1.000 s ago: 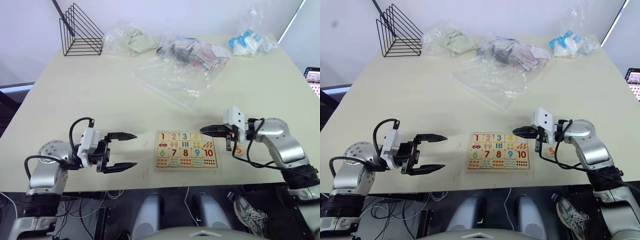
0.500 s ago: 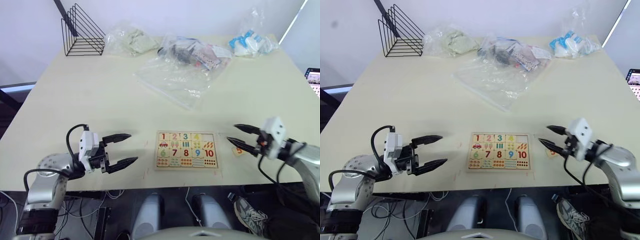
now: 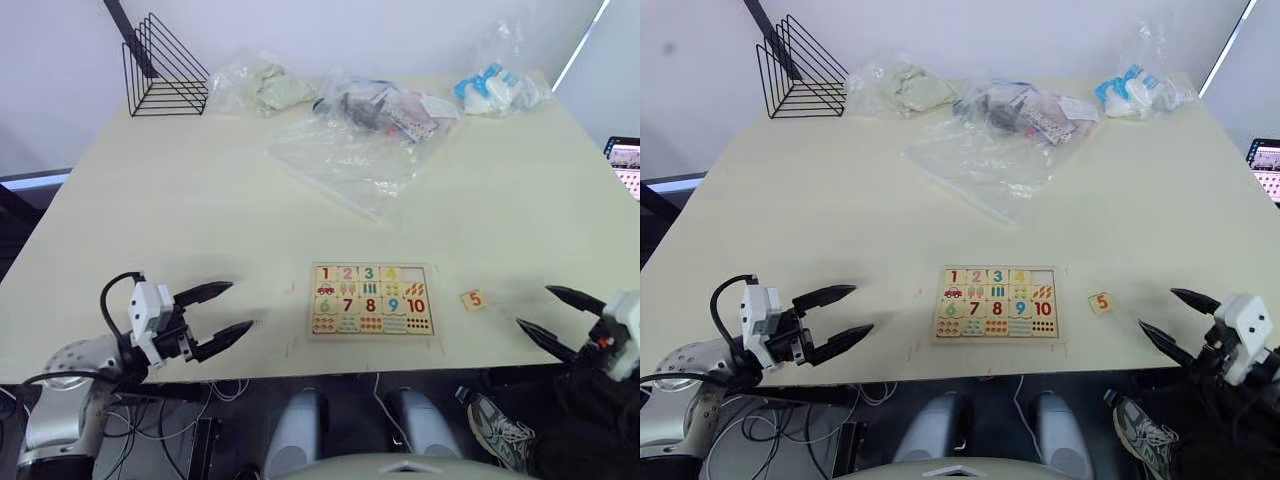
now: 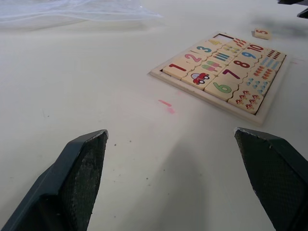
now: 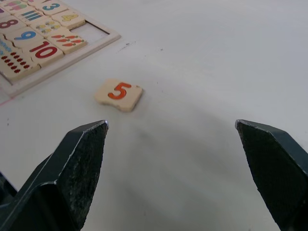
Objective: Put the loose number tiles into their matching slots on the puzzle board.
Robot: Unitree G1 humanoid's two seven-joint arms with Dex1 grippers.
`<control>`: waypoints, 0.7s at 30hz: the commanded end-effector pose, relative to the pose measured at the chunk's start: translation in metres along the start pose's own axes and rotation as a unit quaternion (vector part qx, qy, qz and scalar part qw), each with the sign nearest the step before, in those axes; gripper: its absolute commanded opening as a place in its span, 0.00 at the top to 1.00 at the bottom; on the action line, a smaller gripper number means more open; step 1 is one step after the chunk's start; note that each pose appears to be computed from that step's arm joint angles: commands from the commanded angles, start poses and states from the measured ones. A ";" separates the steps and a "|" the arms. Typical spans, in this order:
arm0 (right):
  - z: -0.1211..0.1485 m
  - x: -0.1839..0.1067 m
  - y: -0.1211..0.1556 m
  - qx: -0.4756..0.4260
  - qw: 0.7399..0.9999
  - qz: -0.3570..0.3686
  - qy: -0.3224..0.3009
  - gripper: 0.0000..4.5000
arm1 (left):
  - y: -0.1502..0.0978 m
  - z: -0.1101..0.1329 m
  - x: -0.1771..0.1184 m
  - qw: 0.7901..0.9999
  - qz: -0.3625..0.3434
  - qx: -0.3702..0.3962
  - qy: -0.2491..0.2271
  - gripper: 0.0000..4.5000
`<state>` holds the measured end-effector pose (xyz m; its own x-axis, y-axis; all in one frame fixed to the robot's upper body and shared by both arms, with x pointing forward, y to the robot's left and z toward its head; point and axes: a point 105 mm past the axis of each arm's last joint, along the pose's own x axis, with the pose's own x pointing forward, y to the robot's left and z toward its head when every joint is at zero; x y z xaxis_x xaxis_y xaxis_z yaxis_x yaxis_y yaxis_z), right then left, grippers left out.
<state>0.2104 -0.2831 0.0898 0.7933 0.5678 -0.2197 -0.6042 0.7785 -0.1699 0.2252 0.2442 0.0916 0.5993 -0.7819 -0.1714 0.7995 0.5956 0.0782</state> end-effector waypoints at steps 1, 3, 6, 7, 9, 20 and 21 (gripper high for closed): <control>0.000 -0.012 -0.004 -0.011 1.000 -0.009 -0.021 0.01 | 0.003 0.007 -0.008 1.000 0.019 0.010 -0.013 0.00; -0.004 -0.015 -0.004 -0.009 1.000 -0.009 -0.023 0.01 | 0.002 0.006 -0.009 1.000 0.020 0.009 -0.012 0.00; -0.008 -0.017 -0.003 -0.004 1.000 -0.008 -0.029 0.01 | 0.000 0.004 -0.012 1.000 0.023 0.006 -0.008 0.00; -0.008 -0.017 -0.002 -0.002 1.000 -0.007 -0.030 0.01 | 0.000 0.003 -0.013 1.000 0.024 0.006 -0.007 0.00; -0.008 -0.016 -0.002 -0.001 0.999 -0.005 -0.035 0.01 | -0.001 0.003 -0.015 1.000 0.025 0.006 -0.005 0.00; -0.008 -0.012 0.002 0.003 0.999 0.005 -0.047 0.01 | -0.001 0.003 -0.015 1.000 0.017 0.010 -0.002 0.00; -0.007 -0.012 0.002 0.003 0.999 0.006 -0.047 0.01 | -0.001 0.003 -0.015 1.000 0.016 0.011 -0.002 0.00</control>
<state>0.1993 -0.2905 0.0788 0.7862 0.5969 -0.1602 -0.6168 0.7742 -0.1420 0.2152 0.2530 0.0871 0.6225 -0.7609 -0.1832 0.7798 0.6230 0.0623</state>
